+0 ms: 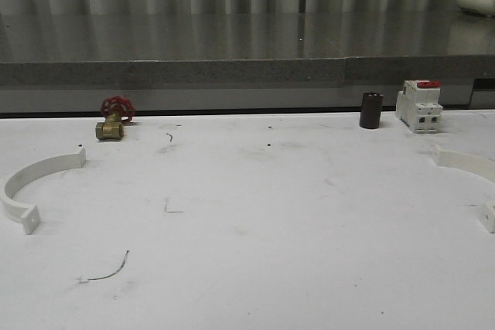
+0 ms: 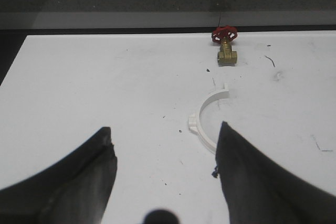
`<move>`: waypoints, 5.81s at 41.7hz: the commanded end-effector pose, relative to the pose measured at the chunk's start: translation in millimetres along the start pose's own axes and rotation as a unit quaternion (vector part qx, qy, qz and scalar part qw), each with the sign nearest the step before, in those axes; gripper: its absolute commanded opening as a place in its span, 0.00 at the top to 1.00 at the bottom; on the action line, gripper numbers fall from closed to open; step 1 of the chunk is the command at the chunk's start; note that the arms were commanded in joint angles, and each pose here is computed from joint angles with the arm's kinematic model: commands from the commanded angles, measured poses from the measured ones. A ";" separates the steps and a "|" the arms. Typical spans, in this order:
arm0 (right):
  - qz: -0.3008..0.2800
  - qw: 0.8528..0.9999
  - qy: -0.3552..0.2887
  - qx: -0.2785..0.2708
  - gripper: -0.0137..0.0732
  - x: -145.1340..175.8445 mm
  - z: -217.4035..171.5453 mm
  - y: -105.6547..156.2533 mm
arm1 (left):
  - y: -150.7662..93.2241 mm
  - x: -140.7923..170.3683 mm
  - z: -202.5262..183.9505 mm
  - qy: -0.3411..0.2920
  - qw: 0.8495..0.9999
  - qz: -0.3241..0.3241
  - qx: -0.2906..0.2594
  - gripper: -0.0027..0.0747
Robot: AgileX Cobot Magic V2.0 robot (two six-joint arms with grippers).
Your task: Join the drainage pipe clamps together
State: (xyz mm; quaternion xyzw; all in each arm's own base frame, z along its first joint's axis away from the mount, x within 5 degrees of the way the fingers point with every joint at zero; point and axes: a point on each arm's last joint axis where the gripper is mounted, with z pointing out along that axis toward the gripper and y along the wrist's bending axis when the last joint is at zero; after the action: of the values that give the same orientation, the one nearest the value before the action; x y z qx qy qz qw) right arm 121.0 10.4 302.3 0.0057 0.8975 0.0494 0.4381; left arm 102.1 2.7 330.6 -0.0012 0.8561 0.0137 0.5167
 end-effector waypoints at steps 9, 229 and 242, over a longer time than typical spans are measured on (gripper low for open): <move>0.001 0.999 -0.040 -0.003 0.28 -13.9 -5.4 1.2 | -1.1 -14.2 10.2 -0.010 1.000 -0.004 0.006 0.47; 0.001 0.999 -0.040 -0.003 0.28 -13.9 -5.4 1.2 | -277.1 8.4 279.7 0.288 0.949 -0.034 0.120 0.60; 0.001 0.999 -0.040 -0.003 0.28 -13.9 -5.4 1.2 | -269.1 -26.6 252.4 0.250 0.957 -0.021 0.144 0.60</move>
State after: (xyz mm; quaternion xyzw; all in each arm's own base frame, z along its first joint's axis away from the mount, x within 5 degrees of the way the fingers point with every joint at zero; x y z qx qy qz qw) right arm 120.9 10.4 302.2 0.0057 0.8979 0.0494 0.4374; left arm 346.8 -259.8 171.4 0.0316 0.9729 -0.0795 0.2147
